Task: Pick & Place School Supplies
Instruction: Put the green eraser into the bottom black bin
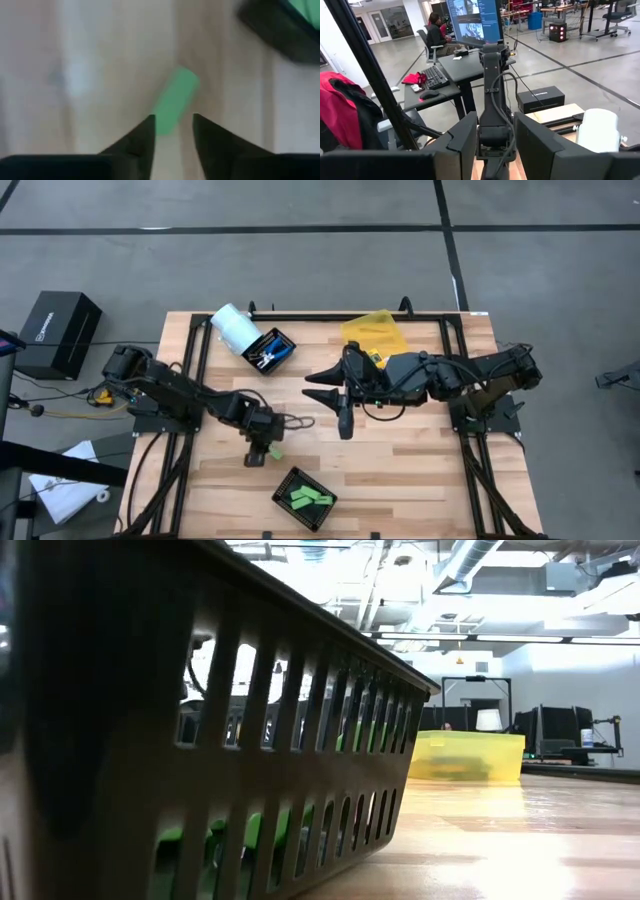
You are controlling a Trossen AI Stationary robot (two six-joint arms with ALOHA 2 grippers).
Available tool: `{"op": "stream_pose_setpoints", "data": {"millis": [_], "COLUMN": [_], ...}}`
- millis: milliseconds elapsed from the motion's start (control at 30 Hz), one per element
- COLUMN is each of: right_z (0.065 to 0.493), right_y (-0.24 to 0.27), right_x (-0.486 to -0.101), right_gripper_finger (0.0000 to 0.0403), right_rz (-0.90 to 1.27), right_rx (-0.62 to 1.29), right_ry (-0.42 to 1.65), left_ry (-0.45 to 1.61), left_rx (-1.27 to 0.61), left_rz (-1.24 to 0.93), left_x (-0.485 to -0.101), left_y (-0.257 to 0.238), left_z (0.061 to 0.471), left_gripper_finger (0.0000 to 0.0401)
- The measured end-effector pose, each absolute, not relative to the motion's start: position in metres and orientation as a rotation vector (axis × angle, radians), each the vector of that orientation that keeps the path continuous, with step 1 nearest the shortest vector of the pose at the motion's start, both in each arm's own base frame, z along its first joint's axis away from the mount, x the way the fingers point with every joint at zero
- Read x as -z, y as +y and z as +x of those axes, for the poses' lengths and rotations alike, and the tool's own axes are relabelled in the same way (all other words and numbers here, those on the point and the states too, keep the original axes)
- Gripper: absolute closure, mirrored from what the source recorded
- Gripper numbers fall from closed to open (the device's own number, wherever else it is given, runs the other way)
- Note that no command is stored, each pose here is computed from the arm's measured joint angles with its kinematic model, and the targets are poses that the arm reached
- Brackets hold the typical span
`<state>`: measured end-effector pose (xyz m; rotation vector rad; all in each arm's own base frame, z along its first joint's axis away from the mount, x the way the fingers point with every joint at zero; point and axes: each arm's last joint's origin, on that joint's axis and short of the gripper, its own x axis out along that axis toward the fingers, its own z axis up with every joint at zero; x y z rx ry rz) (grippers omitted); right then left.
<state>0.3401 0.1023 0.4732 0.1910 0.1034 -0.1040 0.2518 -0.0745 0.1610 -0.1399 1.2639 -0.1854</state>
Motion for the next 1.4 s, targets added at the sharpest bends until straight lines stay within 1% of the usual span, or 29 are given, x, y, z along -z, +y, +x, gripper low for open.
{"op": "stream_pose_setpoints", "data": {"millis": [167, 233, 300, 400, 600, 933, 1000, 1033, 1067, 1100, 1167, 1200, 1400], "right_z": [0.340, 0.340, 0.340, 0.340, 0.341, 0.343, 0.343, 0.343, 0.343, 0.343, 0.343, 0.343, 0.343], "right_y": [0.104, 0.104, 0.104, 0.104, 0.101, 0.093, 0.093, 0.093, 0.093, 0.093, 0.093, 0.093, 0.092], "right_x": [-0.474, -0.474, -0.474, -0.474, -0.474, -0.474, -0.474, -0.474, -0.474, -0.474, -0.474, -0.474, -0.474], "right_gripper_finger": [0.0281, 0.0281, 0.0281, 0.0281, 0.0281, 0.0281, 0.0281, 0.0281, 0.0281, 0.0281, 0.0281, 0.0281, 0.0281], "right_rz": [0.193, 0.194, 0.197, 0.197, 0.197, 0.221, 0.221, 0.221, 0.221, 0.221, 0.221, 0.221, 0.223], "right_rx": [0.098, 0.099, 0.099, 0.099, 0.107, 0.132, 0.131, 0.131, 0.131, 0.131, 0.131, 0.131, 0.134], "right_ry": [0.099, 0.098, 0.098, 0.097, 0.096, 0.093, 0.093, 0.093, 0.094, 0.094, 0.093, 0.094, 0.089], "left_ry": [1.251, 1.248, 1.240, 1.231, 1.227, 1.295, 1.317, 1.319, 1.321, 1.321, 1.308, 1.304, 1.263], "left_rx": [0.283, 0.304, 0.317, 0.335, 0.373, 0.378, 0.371, 0.355, 0.340, 0.330, 0.338, 0.343, 0.300], "left_rz": [-0.048, -0.024, 0.008, 0.043, 0.084, 0.092, 0.103, 0.110, 0.124, 0.138, 0.150, 0.146, 0.132], "left_x": [-0.161, -0.161, -0.161, -0.161, -0.156, -0.127, -0.119, -0.117, -0.115, -0.113, -0.112, -0.113, -0.124], "left_y": [-0.076, -0.076, -0.076, -0.077, -0.080, -0.084, -0.084, -0.084, -0.084, -0.084, -0.084, -0.084, -0.077], "left_z": [0.250, 0.250, 0.250, 0.251, 0.251, 0.261, 0.262, 0.264, 0.265, 0.267, 0.269, 0.268, 0.266], "left_gripper_finger": [0.0199, 0.0177, 0.0165, 0.0162, 0.0178, 0.0181, 0.0188, 0.0198, 0.0217, 0.0246, 0.0330, 0.0356, 0.0358]}}
